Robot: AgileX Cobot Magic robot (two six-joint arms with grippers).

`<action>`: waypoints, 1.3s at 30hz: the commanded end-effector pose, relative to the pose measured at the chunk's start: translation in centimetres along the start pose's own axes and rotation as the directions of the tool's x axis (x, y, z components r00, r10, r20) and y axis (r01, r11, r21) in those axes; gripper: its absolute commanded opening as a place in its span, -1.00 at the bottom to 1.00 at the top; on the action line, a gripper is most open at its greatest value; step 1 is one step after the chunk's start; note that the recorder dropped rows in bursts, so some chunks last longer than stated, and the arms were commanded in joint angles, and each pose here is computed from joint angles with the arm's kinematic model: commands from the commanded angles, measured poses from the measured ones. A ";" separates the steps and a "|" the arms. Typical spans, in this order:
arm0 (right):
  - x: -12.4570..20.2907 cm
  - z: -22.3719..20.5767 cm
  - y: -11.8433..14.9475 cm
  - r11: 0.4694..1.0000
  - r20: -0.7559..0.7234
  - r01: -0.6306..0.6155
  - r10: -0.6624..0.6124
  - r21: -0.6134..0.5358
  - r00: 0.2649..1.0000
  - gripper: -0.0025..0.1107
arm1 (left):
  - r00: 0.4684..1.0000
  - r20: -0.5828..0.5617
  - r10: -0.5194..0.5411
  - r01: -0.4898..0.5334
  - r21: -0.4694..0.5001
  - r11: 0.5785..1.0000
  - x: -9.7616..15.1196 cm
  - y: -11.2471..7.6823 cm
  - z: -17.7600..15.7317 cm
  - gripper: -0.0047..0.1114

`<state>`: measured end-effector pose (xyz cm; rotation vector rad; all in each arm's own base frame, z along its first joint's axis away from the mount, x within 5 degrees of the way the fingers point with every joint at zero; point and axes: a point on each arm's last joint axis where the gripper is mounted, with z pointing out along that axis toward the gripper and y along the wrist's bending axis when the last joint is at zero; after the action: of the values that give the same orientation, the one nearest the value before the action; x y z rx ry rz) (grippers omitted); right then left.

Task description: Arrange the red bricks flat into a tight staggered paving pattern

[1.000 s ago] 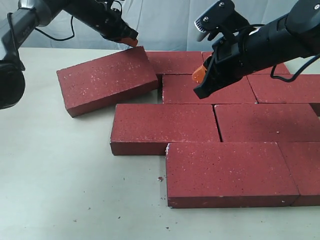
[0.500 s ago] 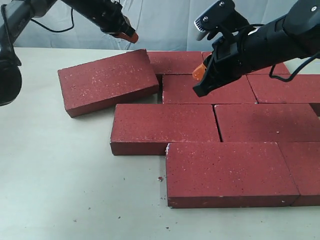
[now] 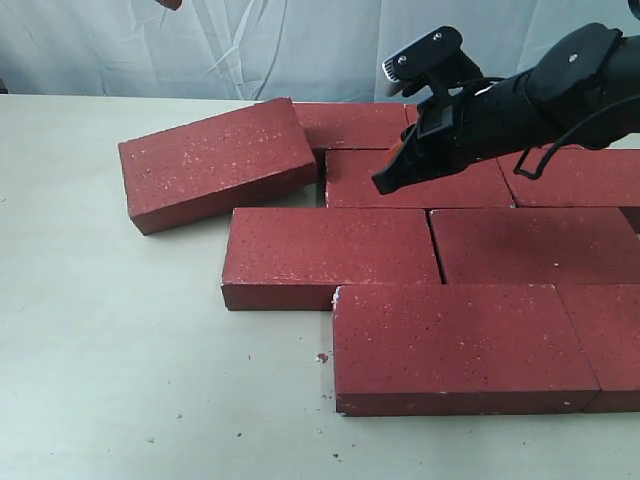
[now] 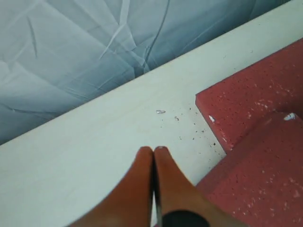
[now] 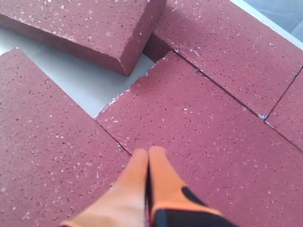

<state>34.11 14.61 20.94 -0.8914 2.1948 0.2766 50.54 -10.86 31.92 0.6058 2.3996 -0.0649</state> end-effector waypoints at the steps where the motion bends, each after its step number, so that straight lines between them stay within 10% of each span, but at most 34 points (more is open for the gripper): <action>1: 0.0 0.0 0.0 1.000 0.003 0.000 0.000 0.003 1.000 -0.97 | 0.998 -0.063 -0.030 0.031 0.017 0.999 1.1 -0.2 0.0 -0.92; 16: 0.1 0.0 0.2 1.000 -0.005 -0.005 0.004 -0.015 1.000 -0.97 | 0.973 -0.228 -0.032 0.080 0.203 0.976 7.4 -3.6 -6.0 -0.92; 27: 0.0 0.0 0.2 0.999 0.003 -0.031 0.031 -0.018 1.000 -0.97 | 0.991 -0.079 -0.108 0.117 0.120 0.986 13.5 -5.3 -10.5 -0.92; 39: -0.4 0.0 -0.5 0.994 0.057 -0.094 0.091 0.051 0.994 -0.97 | 0.997 0.080 0.000 0.010 -0.122 0.992 22.1 -4.5 -5.5 -0.92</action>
<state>34.50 14.62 21.26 -0.7671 2.1908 0.2955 30.45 -5.96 22.99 0.5520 2.4074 -0.0113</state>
